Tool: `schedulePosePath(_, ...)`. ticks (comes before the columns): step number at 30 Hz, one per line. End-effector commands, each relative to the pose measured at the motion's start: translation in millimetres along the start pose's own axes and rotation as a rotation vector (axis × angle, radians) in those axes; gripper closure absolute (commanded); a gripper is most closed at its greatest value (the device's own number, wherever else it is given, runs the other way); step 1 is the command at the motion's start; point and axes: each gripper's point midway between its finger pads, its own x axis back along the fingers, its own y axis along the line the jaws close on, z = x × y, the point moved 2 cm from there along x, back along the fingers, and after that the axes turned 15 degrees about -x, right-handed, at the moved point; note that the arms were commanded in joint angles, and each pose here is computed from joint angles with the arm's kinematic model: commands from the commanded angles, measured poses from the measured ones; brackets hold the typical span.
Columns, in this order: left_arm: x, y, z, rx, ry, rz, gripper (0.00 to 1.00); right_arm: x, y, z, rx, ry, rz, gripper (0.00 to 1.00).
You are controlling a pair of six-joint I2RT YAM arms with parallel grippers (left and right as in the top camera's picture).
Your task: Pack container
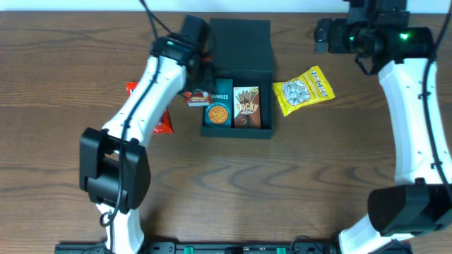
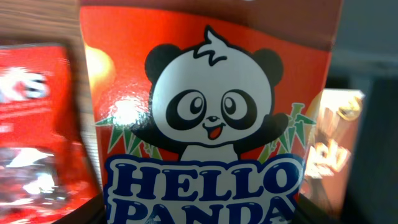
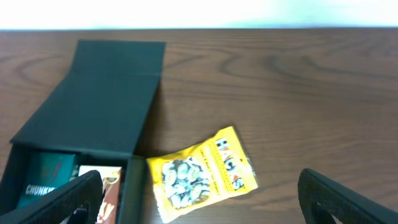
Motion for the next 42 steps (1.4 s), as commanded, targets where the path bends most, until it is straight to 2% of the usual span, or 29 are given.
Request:
schedulePosePath(1, 3.8, -24.2, -2.1, -0.058, -0.022, 0.023, 0.36, 9.9, -17.9, -13.5, -0.07, -0.034, 0.003, 0.01)
schedulePosePath(6, -3.1, -48.3, 0.1, -0.111, -0.028, 0.032, 0.34, 11.4, -24.8, -15.3, -0.097, -0.021, -0.039, 0.01)
schedulePosePath(11, -22.8, -57.8, 12.4, -0.108, 0.036, 0.037, 0.35, 11.6, -26.7, -14.5, -0.101, -0.015, -0.04, 0.01)
schedulePosePath(16, -34.7, -55.6, 20.1, -0.092, 0.082, 0.025, 0.41, 11.6, -27.5, -11.7, -0.092, -0.003, -0.035, 0.01)
schedulePosePath(21, -17.4, -55.6, 4.2, -0.086, 0.002, 0.016, 0.42, 11.3, -29.0, -8.6, -0.093, 0.011, -0.027, 0.01)
schedulePosePath(26, 9.7, -50.9, -12.5, -0.083, -0.081, -0.022, 0.33, 11.3, -29.1, -7.5, -0.094, 0.015, -0.026, 0.01)
schedulePosePath(30, 30.6, -52.9, -20.5, -0.081, -0.136, -0.009, 0.3, 11.3, -29.7, -5.8, -0.095, 0.022, -0.024, 0.01)
schedulePosePath(31, 36.8, -55.2, -23.1, -0.081, -0.155, 0.001, 0.34, 11.3, -29.8, -5.7, -0.095, 0.023, -0.023, 0.01)
schedulePosePath(32, 41.9, -59.3, -24.1, -0.086, -0.168, 0.02, 0.42, 11.3, -29.8, -5.7, -0.095, 0.023, -0.023, 0.01)
schedulePosePath(34, 48.9, -69.4, -25.7, -0.098, -0.189, 0.059, 0.69, 11.3, -29.7, -5.8, -0.095, 0.023, -0.023, 0.01)
schedulePosePath(35, 49.9, -74.1, -25.6, -0.105, -0.194, 0.07, 0.87, 11.3, -29.7, -5.9, -0.095, 0.022, -0.024, 0.01)
schedulePosePath(36, 49.3, -79.6, -24.6, -0.115, -0.193, 0.081, 0.94, 11.3, -29.7, -6.1, -0.095, 0.021, -0.024, 0.01)
schedulePosePath(42, 22.1, -105.6, -11.0, -0.148, -0.108, 0.172, 0.94, 11.3, -29.7, -5.8, -0.096, 0.023, -0.023, 0.01)
